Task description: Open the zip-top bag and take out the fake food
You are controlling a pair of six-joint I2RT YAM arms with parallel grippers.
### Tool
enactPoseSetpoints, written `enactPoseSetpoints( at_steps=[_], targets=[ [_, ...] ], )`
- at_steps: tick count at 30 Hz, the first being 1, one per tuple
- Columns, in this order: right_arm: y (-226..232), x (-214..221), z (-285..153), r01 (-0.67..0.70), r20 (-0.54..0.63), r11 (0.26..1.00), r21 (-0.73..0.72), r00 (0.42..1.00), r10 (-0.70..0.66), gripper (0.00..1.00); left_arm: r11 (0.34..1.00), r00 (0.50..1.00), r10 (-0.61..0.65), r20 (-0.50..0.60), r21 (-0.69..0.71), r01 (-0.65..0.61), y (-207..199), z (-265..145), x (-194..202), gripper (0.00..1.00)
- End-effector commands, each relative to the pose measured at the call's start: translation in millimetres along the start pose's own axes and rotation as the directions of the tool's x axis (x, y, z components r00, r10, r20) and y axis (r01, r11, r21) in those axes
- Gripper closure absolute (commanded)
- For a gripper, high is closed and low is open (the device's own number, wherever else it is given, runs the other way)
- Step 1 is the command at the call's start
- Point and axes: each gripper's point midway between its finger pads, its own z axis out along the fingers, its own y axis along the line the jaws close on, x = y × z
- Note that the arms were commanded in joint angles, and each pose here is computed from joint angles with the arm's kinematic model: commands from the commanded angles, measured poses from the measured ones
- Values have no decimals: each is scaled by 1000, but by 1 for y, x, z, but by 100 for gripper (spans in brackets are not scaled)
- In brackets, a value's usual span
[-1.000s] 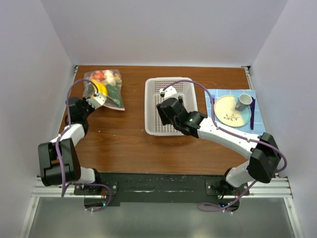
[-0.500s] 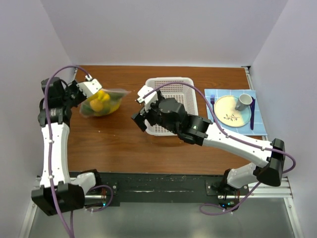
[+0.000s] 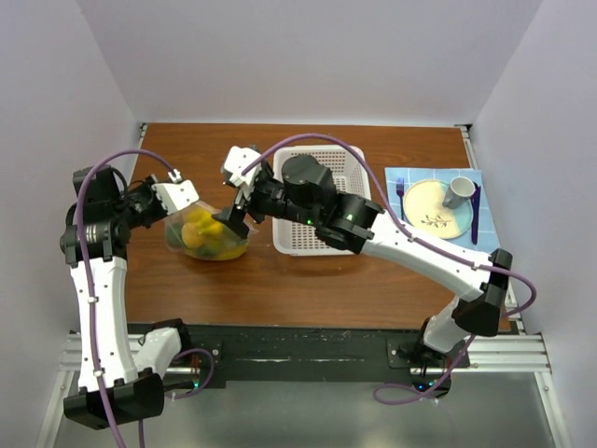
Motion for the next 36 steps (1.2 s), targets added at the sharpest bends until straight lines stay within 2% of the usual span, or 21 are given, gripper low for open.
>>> enactPoseSetpoints(
  at_steps=[1,11,16,19,20,21,23,24,25,26,27,28,30,32,36],
  targets=[
    [19,1,7,-25,23,995,-95,999,28,7,999,995,17,98,47,-21,-9,-7,-24,100],
    [26,33,43,-66,-31,991,-117,998,63,9,993,981,-40,190,121,17,-27,-11,-44,100],
    [27,54,63,-83,-74,991,-103,994,75,15,990,980,-25,195,139,-2,-30,-13,-46,100],
    [23,56,68,-82,-82,993,-90,994,75,32,987,982,-23,189,163,-8,-35,-16,-46,100],
    [22,57,68,-82,-85,993,-89,994,74,52,987,981,-11,191,159,-20,-35,-18,-47,100],
    [20,54,67,-79,-81,993,-87,994,72,67,987,981,-10,192,158,-21,-34,-18,-48,100],
    [12,49,64,-77,-73,995,-62,995,73,100,992,980,-25,198,128,0,-28,-21,-52,83],
    [8,47,62,-80,-70,995,-52,995,76,100,995,977,-53,205,98,34,-20,-23,-57,76],
    [0,47,59,-91,-70,995,-37,994,88,100,999,964,-41,262,-15,46,11,-28,-75,55],
    [-5,45,56,-95,-62,995,-29,994,93,100,970,924,-221,314,-30,242,24,-37,-92,37],
    [-9,45,54,-102,-61,994,-23,993,101,100,948,899,-266,348,-74,309,39,-43,-100,16],
    [-19,47,52,-117,-61,993,-7,991,116,100,944,878,-232,420,-122,308,55,-54,-118,4],
    [-25,44,46,-136,-51,991,-9,989,135,100,931,831,-282,480,-72,358,54,-57,-132,3],
    [-32,44,41,-152,-46,988,-11,987,152,100,922,808,-319,495,-36,386,53,-50,-132,1],
    [-38,50,33,-159,-54,987,1,986,159,100,916,812,-371,451,36,399,34,-29,-113,1]
  ],
)
